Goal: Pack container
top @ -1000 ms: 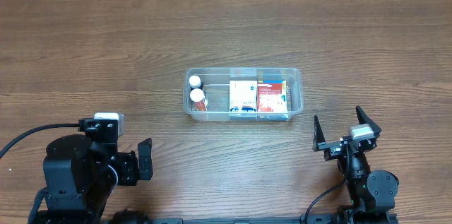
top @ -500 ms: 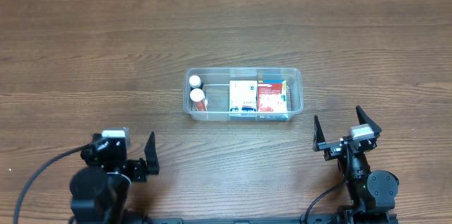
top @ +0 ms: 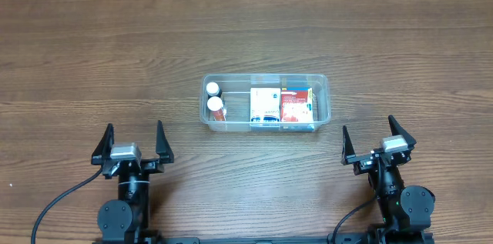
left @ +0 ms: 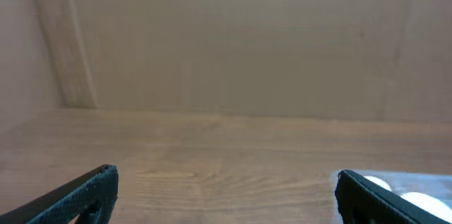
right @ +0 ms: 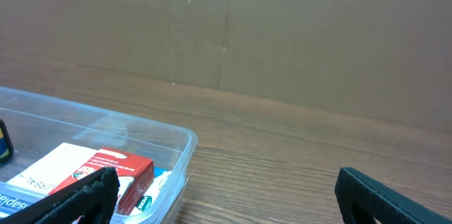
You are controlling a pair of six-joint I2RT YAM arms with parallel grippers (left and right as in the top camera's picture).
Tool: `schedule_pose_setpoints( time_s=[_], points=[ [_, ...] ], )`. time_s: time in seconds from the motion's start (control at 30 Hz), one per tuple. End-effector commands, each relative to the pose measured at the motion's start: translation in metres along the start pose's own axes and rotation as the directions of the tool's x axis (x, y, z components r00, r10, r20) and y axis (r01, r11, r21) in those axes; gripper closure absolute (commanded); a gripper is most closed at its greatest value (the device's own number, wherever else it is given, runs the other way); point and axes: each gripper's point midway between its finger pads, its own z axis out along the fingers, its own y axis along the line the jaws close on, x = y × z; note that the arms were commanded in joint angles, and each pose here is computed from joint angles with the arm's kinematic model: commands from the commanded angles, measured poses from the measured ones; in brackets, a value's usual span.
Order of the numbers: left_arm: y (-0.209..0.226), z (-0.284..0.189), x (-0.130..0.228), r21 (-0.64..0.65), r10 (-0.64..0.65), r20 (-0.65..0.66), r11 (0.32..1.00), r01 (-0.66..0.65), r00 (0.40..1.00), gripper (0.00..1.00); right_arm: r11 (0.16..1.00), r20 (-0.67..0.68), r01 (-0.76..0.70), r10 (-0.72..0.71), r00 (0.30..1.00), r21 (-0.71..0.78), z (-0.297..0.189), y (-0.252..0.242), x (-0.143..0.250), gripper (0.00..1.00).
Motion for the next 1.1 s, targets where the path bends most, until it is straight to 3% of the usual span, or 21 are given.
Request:
schedule_pose_setpoints(
  time_s=[0.0, 0.1, 0.2, 1.07],
  points=[
    [0.01, 0.0, 0.023, -0.059, -0.007, -0.05, 0.998, 0.004, 0.999, 0.0, 1.0, 0.005, 0.004, -0.004, 1.0, -0.002, 0.0, 0.0, 0.001, 0.0],
    [0.004, -0.002, 0.047, -0.018, 0.001, -0.148, 1.0, -0.004, 0.989, 0.0, 1.0, 0.005, 0.004, -0.004, 1.0, -0.002, 0.0, 0.0, 0.001, 0.0],
    [-0.004, -0.002, 0.048, 0.027, 0.008, -0.149, 1.0, -0.004, 0.989, 0.0, 1.0, 0.005, 0.004, -0.004, 1.0, -0.002, 0.0, 0.0, 0.001, 0.0],
    [-0.004, -0.002, 0.048, 0.025, 0.009, -0.15, 1.0, -0.005, 0.989, 0.0, 1.0, 0.005, 0.004, -0.004, 1.0, -0.002, 0.0, 0.0, 0.001, 0.0]
  ],
)
